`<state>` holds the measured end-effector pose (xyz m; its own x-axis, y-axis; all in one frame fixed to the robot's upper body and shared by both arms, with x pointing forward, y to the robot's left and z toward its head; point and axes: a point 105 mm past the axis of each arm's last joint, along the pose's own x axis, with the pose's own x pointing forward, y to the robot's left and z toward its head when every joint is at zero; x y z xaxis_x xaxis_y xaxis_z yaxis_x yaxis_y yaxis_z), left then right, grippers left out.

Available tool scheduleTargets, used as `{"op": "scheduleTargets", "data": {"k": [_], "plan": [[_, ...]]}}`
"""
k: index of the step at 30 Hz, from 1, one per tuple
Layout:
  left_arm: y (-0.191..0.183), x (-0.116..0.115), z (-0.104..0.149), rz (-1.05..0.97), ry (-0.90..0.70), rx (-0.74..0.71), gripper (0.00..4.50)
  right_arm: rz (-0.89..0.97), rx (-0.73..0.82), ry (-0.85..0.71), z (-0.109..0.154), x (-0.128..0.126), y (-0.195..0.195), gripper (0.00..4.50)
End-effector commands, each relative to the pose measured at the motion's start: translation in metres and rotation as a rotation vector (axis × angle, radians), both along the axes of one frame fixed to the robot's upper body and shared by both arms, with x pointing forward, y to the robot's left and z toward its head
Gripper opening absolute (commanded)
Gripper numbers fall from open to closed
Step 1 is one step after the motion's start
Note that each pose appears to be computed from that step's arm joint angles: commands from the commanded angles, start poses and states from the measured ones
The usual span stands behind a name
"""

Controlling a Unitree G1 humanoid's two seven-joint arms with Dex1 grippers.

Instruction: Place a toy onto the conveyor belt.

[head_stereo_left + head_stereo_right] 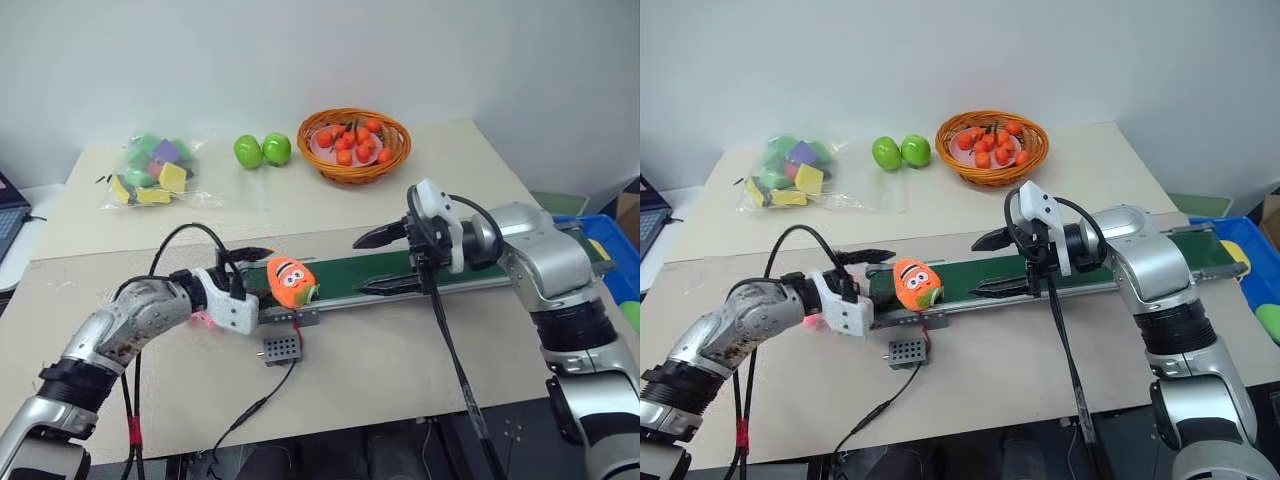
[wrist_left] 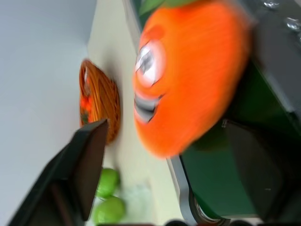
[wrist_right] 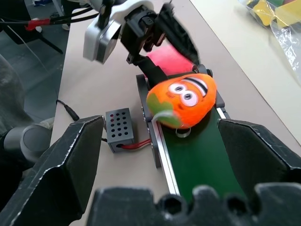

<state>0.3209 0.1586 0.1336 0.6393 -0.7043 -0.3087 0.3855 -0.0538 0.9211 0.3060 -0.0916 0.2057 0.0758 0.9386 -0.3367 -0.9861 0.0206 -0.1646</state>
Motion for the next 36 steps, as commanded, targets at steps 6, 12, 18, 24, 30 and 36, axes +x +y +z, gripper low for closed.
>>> {"op": "scheduleTargets", "data": {"k": [6, 12, 18, 24, 30, 36], "plan": [[0.009, -0.03, 0.048, 0.101, 0.524, -0.318, 4.43, -0.035, -0.009, -0.08, 0.018, 0.002, -0.017, 4.5], [-0.002, -0.048, 0.067, 0.091, 0.79, -0.493, 4.43, -0.154, -0.039, -0.131, 0.029, 0.008, -0.044, 4.5], [-0.003, -0.049, 0.085, 0.076, 0.852, -0.579, 4.43, -0.24, -0.054, -0.161, 0.042, 0.002, -0.066, 4.5], [-0.006, -0.028, 0.097, 0.093, 0.769, -0.61, 4.43, -0.277, -0.038, -0.172, 0.045, 0.001, -0.07, 4.5], [0.008, -0.006, 0.097, 0.182, 0.677, -0.641, 4.43, -0.281, -0.007, -0.171, 0.042, 0.002, -0.062, 4.5], [-0.001, -0.013, 0.098, 0.149, 0.729, -0.652, 4.43, -0.297, -0.009, -0.181, 0.045, 0.005, -0.065, 4.5]]}}
